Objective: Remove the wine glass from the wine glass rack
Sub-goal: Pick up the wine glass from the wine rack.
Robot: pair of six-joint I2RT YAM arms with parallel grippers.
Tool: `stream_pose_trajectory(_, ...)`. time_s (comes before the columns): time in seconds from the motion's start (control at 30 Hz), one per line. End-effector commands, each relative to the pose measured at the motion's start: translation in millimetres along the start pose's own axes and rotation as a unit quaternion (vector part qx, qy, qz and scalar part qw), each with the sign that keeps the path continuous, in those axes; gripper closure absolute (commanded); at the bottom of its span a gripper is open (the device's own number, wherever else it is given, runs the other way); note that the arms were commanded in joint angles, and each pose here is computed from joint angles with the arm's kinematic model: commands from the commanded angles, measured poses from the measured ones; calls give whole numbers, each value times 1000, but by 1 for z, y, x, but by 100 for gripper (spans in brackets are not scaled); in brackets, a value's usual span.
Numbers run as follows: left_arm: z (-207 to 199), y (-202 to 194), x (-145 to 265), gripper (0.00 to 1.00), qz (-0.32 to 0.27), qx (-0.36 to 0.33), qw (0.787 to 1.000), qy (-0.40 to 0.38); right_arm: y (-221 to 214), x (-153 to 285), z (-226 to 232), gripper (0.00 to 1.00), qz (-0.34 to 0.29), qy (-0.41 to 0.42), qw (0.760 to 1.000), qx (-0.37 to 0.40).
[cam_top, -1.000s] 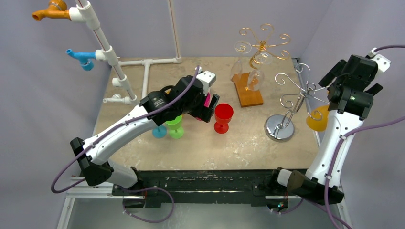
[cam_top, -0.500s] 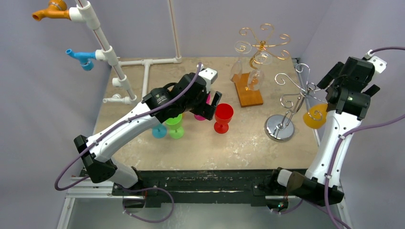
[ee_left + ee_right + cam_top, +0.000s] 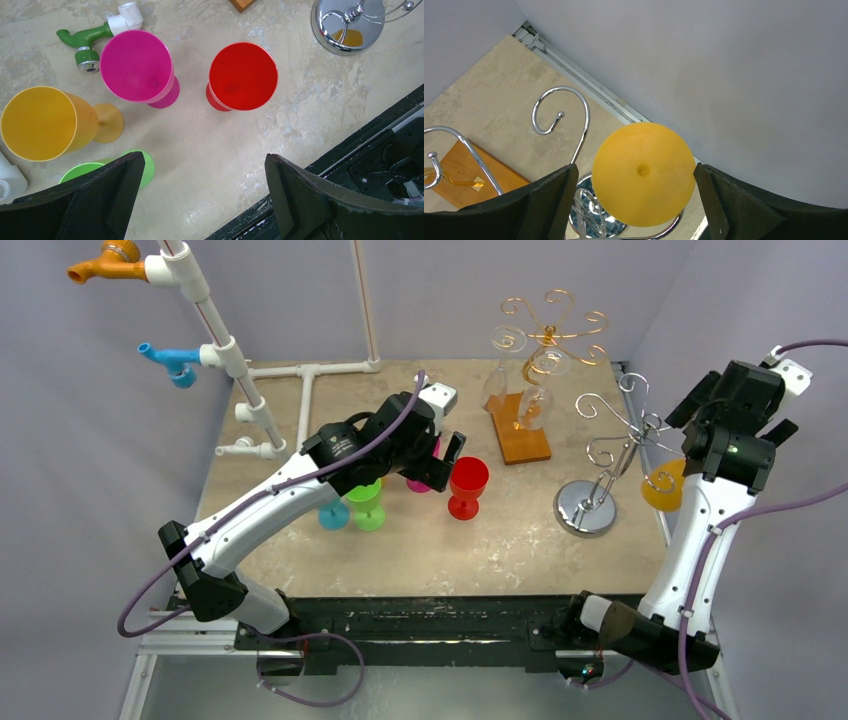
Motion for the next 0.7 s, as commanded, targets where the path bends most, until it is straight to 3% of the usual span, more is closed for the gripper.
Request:
stream_pose_trajectory(0.0,1,18,7,0,-28,8,1000,3,14,6,-3,1,-27,-7,1000,-5)
stream_pose_trajectory(0.67,1,17,8,0,-30,7,1000,3,23,15,-6,1,-42,-8,999,-13)
Point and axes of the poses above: each gripper's point midway between its finger pads, its own x axis back along the fingers, its own z axis along the line the jaws close on, y = z × x, the point moved 1 cm from there along x, back along the fingers, and after that the axes turned 12 degrees about -x, right-handed, at the moved point
